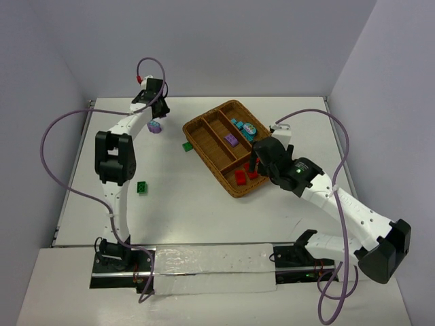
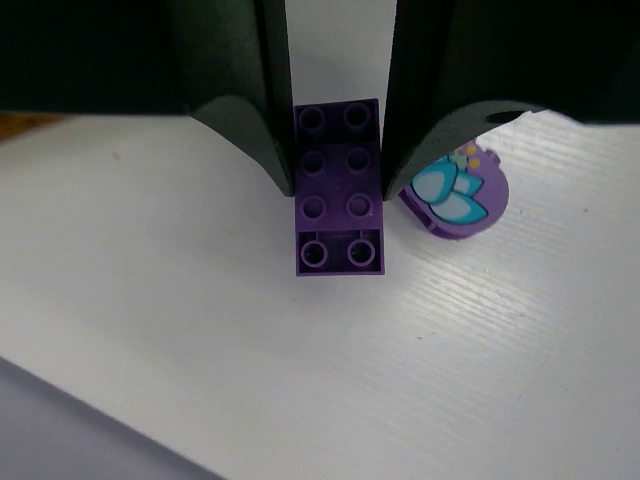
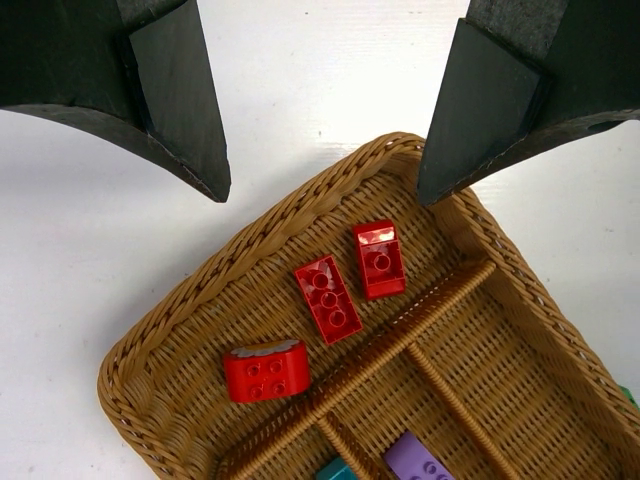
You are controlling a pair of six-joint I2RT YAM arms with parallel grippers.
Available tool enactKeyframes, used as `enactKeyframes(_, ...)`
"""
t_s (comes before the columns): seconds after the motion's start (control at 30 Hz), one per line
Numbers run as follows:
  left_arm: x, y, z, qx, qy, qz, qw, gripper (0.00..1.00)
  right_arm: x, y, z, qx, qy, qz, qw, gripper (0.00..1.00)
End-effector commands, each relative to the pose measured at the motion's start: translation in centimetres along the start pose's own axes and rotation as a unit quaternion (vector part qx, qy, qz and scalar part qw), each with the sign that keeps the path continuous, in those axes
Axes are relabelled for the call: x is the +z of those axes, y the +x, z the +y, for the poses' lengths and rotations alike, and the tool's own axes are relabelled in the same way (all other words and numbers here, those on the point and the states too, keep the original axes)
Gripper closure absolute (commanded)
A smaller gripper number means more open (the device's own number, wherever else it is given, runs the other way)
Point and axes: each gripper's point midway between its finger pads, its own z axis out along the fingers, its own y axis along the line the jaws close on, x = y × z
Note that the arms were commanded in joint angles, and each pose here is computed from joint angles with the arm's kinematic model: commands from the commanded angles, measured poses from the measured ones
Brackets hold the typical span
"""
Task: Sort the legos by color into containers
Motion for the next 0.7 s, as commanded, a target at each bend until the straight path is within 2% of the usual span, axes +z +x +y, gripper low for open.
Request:
enactKeyframes(0.0,-8.1,-5.1,-4.8,0.012,0.078,-0.066,0.995,1.00,-1.4,-1.8,0.4,0.022,-0.017,-0.032,0.999,0.17)
enactKeyframes(0.27,-13.9,-0.3,-13.1,0.047,0.187,-0.031,0.981,1.00,-2.1,-1.4,0.4,0.034,-0.026,-0.034,0.999,0.17)
enactKeyframes(0.5,-13.8,3.5,-19.5,0.043,0.244,0.006,0.969,1.00,-2.8,-1.4,-0.2,0.043,-0.023,-0.039,0.998,0.17)
enactKeyframes(0.67,-12.9,6.1,-22.0,0.026,0.274,0.039,0.961,1.00,-3.0,-1.1,-0.7,0.045,-0.018,-0.039,0.998,0.17)
